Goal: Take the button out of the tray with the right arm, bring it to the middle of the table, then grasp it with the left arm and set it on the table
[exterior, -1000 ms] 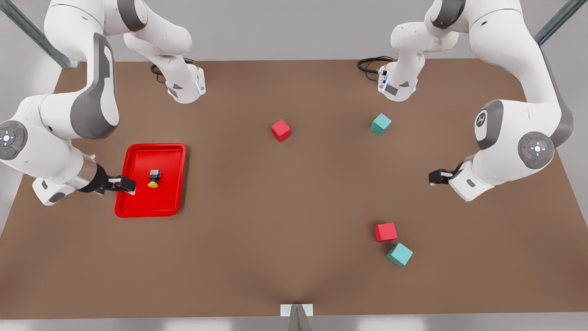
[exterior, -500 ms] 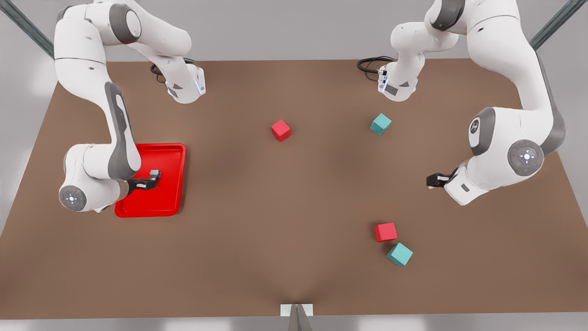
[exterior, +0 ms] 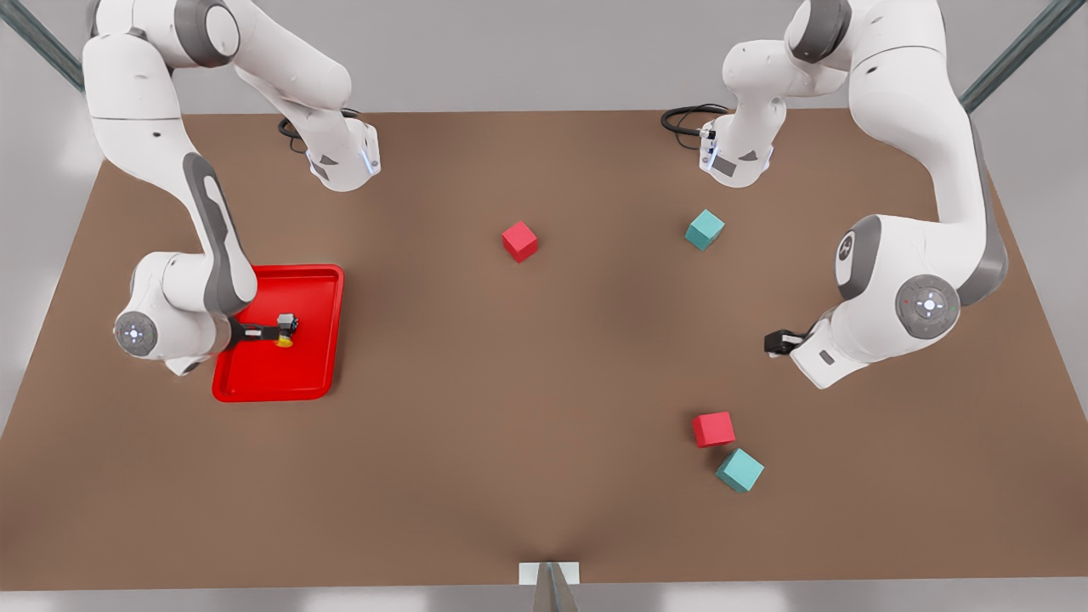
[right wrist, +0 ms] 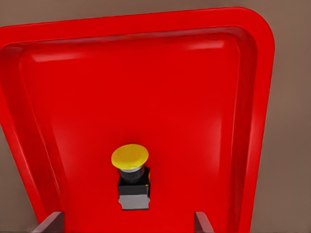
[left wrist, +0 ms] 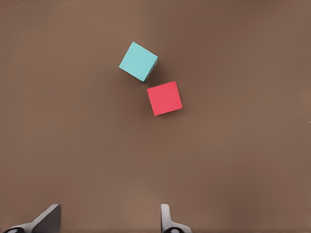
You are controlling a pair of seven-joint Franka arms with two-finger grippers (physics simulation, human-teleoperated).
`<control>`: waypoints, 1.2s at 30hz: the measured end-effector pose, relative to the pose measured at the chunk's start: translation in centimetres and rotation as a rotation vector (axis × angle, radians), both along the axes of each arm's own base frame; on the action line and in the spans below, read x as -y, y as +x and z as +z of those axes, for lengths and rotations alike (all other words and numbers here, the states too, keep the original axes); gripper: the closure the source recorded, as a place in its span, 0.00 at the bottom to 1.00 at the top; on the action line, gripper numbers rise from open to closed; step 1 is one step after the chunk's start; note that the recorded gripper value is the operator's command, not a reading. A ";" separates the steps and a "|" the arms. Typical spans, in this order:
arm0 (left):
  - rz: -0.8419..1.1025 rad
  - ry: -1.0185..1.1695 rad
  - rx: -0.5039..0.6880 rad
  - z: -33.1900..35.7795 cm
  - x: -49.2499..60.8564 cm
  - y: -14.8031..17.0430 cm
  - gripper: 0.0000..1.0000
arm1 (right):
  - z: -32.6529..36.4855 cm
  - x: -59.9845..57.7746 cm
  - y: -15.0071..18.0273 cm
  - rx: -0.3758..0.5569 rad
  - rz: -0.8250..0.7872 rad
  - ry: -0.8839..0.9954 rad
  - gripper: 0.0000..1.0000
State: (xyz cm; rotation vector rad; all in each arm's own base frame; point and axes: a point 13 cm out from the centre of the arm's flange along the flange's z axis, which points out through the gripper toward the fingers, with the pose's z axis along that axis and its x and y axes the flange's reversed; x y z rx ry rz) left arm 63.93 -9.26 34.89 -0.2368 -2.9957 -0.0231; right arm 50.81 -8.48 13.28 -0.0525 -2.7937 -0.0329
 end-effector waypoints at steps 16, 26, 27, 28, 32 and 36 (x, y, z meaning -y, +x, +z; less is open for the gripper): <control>-0.014 0.026 -0.006 -2.7 0.2 -0.1 0.00 | -2.8 -1.4 -3.0 0.109 0.093 -0.011 0.00; -0.012 0.024 -0.001 -4.4 0.2 0.2 0.00 | -5.7 -0.5 -3.0 0.113 0.143 -0.021 0.00; -0.012 0.024 0.001 -4.3 0.2 0.3 0.00 | -6.1 -0.6 -3.1 0.111 0.146 -0.019 0.00; -0.011 0.024 0.002 -4.3 0.2 0.3 0.00 | -6.4 -0.6 -3.1 0.110 0.149 -0.017 0.00; -0.011 0.024 0.002 -4.5 0.2 0.3 0.00 | -7.4 -0.5 -3.3 0.106 0.162 -0.016 0.00; -0.010 0.024 0.002 -4.6 0.1 0.3 0.00 | -8.1 0.2 -3.5 0.106 0.167 -0.019 0.23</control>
